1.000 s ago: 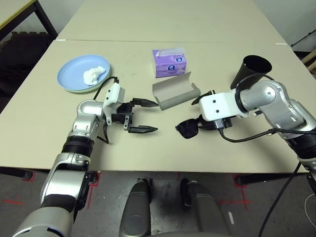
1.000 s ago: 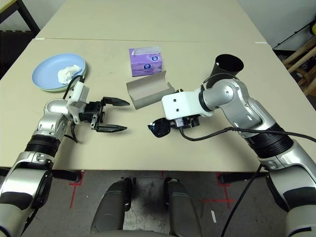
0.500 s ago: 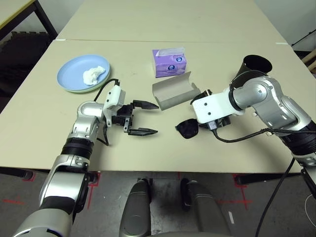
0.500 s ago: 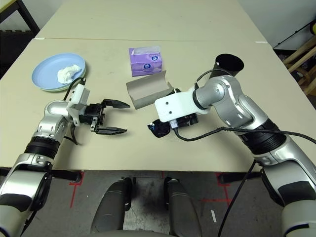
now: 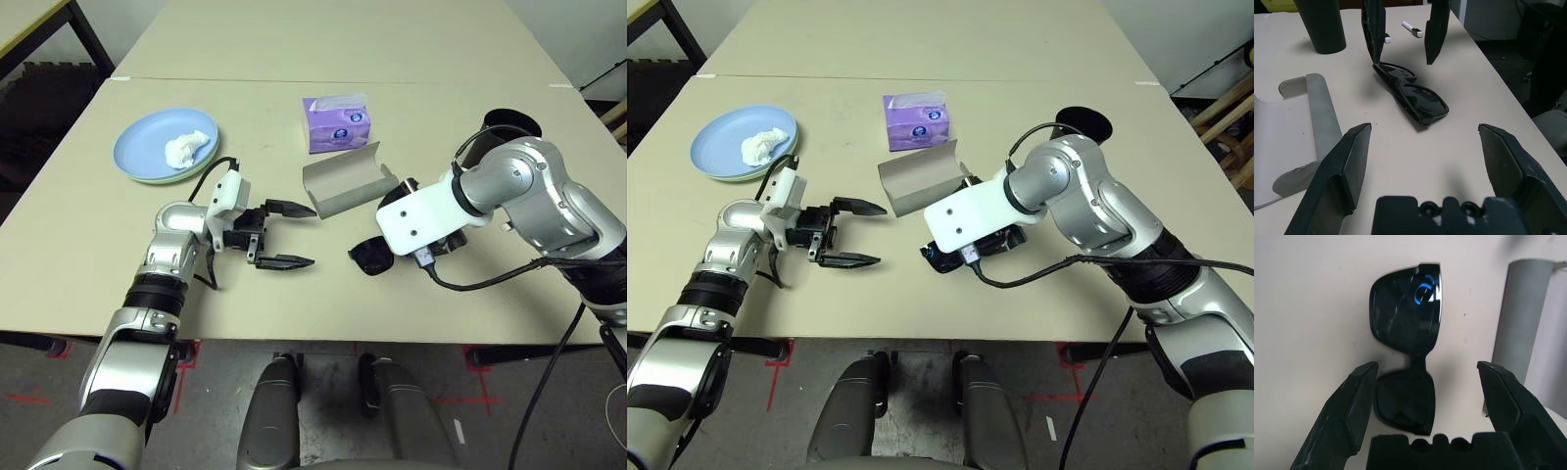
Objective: Organize and tidy the items on the table.
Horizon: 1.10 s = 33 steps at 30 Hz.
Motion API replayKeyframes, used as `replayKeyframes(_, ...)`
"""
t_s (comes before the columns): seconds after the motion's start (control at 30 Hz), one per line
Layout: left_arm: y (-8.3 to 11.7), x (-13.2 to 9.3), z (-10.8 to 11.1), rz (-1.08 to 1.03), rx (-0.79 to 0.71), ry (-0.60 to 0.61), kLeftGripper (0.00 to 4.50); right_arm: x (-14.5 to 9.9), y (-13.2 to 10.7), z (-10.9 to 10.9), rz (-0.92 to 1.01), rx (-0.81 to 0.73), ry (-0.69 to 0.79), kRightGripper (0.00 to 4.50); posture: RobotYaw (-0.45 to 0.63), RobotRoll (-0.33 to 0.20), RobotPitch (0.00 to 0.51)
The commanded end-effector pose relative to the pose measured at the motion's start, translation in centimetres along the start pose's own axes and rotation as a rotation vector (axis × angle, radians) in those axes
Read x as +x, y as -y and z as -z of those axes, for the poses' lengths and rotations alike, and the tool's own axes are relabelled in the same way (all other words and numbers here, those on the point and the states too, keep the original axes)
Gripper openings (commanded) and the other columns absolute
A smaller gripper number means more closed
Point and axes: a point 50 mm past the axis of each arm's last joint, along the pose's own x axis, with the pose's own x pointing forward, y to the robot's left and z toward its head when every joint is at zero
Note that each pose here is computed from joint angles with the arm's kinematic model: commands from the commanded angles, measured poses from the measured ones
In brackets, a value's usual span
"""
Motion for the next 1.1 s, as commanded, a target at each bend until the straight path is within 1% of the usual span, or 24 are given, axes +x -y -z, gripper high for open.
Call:
replayKeyframes(0.03, 0.2, 0.3, 0.0, 0.017, 0.021, -0.005, 4.46, 0.3, 0.0, -0.1, -0.034, -0.015, -0.027, 4.5, 0.14, 0.0, 0.201)
replayKeyframes(0.23, 0.3, 0.3, 0.1, 0.015, 0.022, -0.005, 4.46, 1.2, 0.4, -0.3, -0.04, -0.011, -0.031, 4.5, 0.14, 0.0, 0.2)
replayKeyframes(0.4, 0.3, 0.4, 0.1, 0.016, 0.023, -0.007, 4.46, 2.0, 0.3, -0.4, -0.048, -0.01, -0.044, 4.5, 0.15, 0.0, 0.199)
replayKeyframes(1.1, 0.4, 0.3, 0.1, 0.027, 0.018, -0.016, 4.46, 3.4, -0.1, -0.3, -0.071, 0.021, -0.051, 4.5, 0.15, 0.0, 0.197)
